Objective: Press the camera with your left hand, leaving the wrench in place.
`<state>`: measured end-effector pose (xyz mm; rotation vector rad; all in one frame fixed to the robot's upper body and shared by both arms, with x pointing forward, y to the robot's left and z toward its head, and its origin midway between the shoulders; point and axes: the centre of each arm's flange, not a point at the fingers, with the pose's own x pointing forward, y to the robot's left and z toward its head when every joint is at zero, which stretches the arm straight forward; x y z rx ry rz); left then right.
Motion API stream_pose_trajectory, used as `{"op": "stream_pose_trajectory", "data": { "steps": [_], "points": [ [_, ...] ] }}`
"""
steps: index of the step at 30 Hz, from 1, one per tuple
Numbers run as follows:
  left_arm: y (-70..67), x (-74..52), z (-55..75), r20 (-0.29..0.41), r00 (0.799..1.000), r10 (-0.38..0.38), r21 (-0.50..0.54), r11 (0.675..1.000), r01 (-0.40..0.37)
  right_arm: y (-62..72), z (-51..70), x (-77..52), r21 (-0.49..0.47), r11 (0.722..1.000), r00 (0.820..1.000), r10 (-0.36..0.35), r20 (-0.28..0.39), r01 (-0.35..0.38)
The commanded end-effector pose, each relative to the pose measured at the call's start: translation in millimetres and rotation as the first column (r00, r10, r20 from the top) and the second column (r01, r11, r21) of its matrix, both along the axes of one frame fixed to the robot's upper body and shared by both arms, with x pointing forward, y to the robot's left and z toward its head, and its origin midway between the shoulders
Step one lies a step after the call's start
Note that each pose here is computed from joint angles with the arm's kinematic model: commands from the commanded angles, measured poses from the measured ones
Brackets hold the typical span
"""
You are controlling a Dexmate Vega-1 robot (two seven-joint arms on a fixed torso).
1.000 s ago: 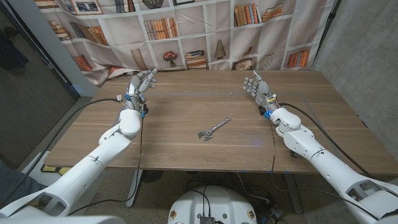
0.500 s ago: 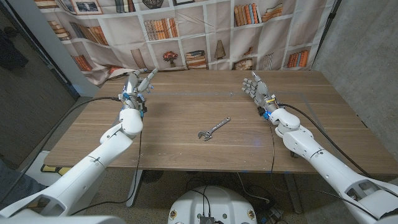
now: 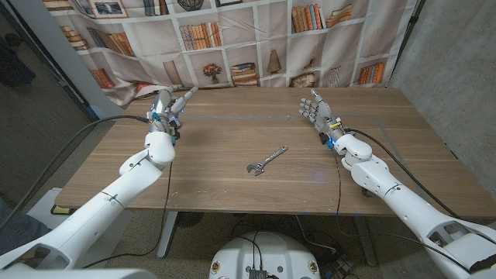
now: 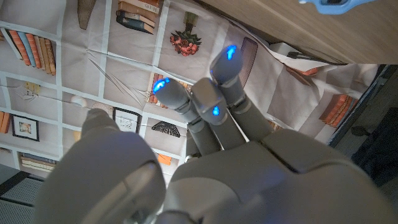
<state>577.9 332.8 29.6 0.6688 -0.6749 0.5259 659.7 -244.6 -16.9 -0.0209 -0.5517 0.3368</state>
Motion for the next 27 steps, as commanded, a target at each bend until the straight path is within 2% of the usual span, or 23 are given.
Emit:
{"op": "stream_pose_trajectory", "data": {
  "steps": [1, 12, 27],
  "points": [
    [-1.5, -14.7, 6.2, -0.033, 0.995, 0.096, 0.055, 0.994, -0.094, -0.9, -1.3, 1.5, -0.012, 1.000, 1.000, 0.011, -0.007, -0.011],
    [-3.8, -20.2, 12.3, -0.061, 0.979, 0.197, 0.120, 0.975, -0.189, -2.9, -9.5, 2.1, -0.005, 1.000, 1.000, 0.013, -0.024, -0.013],
    [-1.9, -19.1, 16.6, -0.103, 0.968, 0.230, 0.150, 0.965, -0.213, -2.8, -17.1, 1.8, -0.002, 1.000, 0.999, 0.015, -0.038, -0.015]
  ]
}}
